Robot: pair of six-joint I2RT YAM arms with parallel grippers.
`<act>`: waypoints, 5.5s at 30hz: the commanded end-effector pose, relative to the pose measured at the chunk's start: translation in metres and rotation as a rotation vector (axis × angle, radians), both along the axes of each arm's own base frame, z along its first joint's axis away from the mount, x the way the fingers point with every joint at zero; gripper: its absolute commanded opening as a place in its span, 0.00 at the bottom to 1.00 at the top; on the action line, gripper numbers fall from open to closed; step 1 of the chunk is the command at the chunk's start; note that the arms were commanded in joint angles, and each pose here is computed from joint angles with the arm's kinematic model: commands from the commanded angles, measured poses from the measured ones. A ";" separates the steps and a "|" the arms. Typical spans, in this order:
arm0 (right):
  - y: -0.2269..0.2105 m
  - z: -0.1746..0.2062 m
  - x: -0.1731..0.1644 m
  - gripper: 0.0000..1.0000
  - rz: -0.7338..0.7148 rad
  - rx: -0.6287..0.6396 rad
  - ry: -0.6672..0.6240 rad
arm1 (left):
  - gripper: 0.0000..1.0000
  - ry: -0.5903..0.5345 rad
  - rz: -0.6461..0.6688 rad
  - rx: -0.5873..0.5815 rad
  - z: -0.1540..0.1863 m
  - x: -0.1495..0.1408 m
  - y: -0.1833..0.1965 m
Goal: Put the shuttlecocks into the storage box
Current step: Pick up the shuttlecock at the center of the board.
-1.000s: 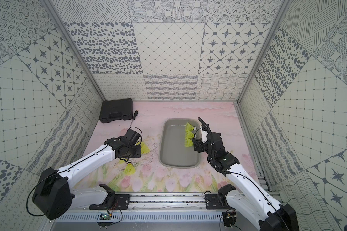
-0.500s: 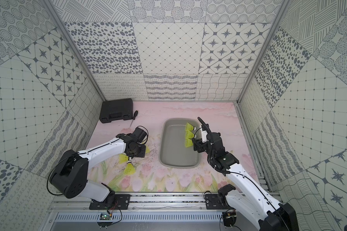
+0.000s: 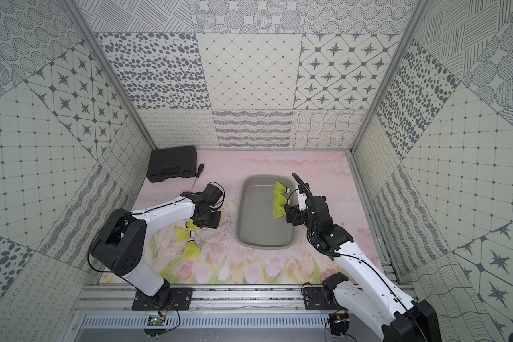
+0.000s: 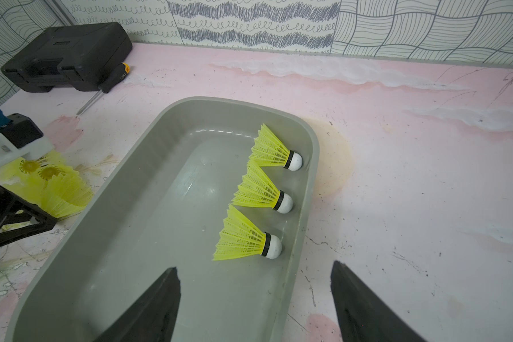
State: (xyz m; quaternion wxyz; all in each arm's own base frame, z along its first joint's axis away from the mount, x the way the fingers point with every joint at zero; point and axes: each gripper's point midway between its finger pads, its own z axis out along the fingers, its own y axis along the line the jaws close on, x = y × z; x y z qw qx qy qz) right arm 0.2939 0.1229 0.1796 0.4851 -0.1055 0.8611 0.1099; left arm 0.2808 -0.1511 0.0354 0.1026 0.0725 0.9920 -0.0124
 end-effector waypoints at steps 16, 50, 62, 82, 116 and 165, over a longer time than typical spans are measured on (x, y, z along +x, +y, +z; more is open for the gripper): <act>-0.003 0.002 0.003 0.84 -0.018 0.013 -0.020 | 0.55 -0.026 -0.080 -0.110 0.009 0.025 -0.029; 0.003 0.003 0.002 0.84 0.009 0.027 -0.012 | 0.40 -0.122 0.000 -0.143 0.013 0.070 -0.044; 0.051 0.019 -0.004 0.82 0.233 0.170 0.019 | 0.37 -0.346 0.159 -0.452 0.106 0.067 -0.051; 0.210 0.023 -0.008 0.74 0.631 0.331 0.152 | 0.38 -0.443 0.240 -1.039 0.215 0.058 -0.090; 0.252 0.036 0.013 0.27 0.663 0.391 0.123 | 0.39 -0.402 0.281 -1.092 0.208 0.056 -0.093; 0.210 0.016 -0.027 0.26 0.737 0.173 0.113 | 0.51 -0.171 -0.728 -0.588 0.211 -0.007 -0.104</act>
